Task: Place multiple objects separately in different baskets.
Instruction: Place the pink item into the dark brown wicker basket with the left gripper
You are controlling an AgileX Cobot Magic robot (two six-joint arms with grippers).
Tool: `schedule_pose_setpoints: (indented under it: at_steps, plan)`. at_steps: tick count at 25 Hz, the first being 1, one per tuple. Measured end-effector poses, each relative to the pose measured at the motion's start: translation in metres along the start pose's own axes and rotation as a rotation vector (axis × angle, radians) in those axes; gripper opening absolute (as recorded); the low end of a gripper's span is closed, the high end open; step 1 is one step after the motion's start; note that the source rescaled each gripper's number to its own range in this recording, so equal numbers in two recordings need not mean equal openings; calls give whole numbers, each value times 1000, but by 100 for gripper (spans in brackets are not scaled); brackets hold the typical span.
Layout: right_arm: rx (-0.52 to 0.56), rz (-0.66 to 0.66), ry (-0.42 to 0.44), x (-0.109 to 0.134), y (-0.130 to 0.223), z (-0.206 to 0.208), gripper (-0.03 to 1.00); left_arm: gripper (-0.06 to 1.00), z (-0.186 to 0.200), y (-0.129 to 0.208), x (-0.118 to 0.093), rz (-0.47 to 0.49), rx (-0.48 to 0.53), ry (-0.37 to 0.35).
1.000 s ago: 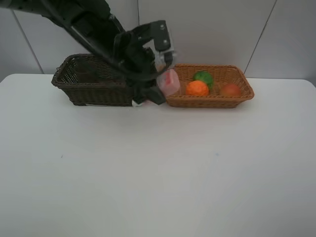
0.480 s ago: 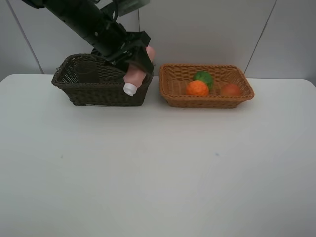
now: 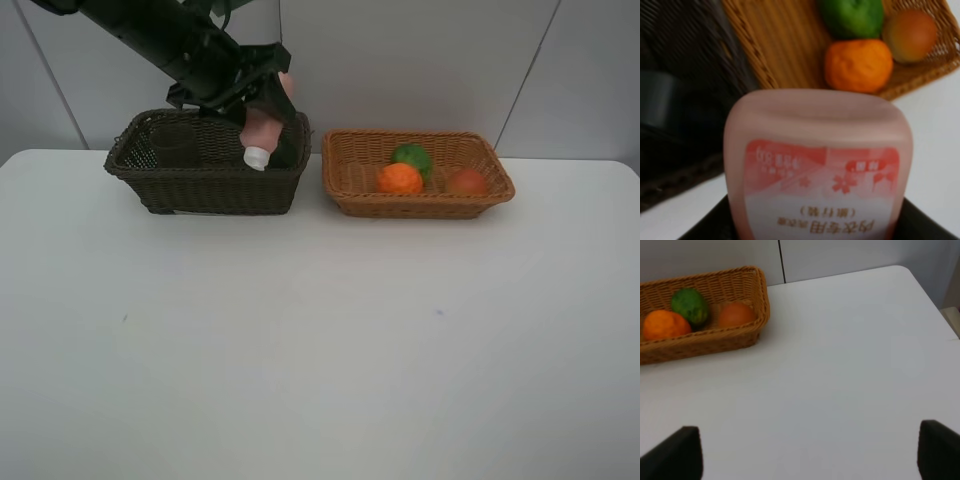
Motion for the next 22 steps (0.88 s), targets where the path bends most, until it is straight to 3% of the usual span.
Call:
schedule_pose_setpoints:
  at_steps: [5,9,15,22]
  plan:
    - [0,0,0,0,0,0,87,64,6,-16,24,28,-105,-88]
    - [0,0,0,0,0,0,87,64,9,-20,37,-6,-124,-145]
    - [0,0,0,0,0,0,87,64,-4,-26,59,3,-95,-207]
    - [0,0,0,0,0,0,87,64,-21,-31,66,-37,-16,-223]
Point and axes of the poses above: a point on each arm's last joint axis where the gripper is mounted, z pointing back along that axis away from the gripper, x along the wrist's bending axis when the last joint is at zero, y = z × x, the point moved 4 cm from there along -z, pointing out along that axis toward the gripper, and after that the axes turned 2 degrees about -z, right-handed, at the moved point
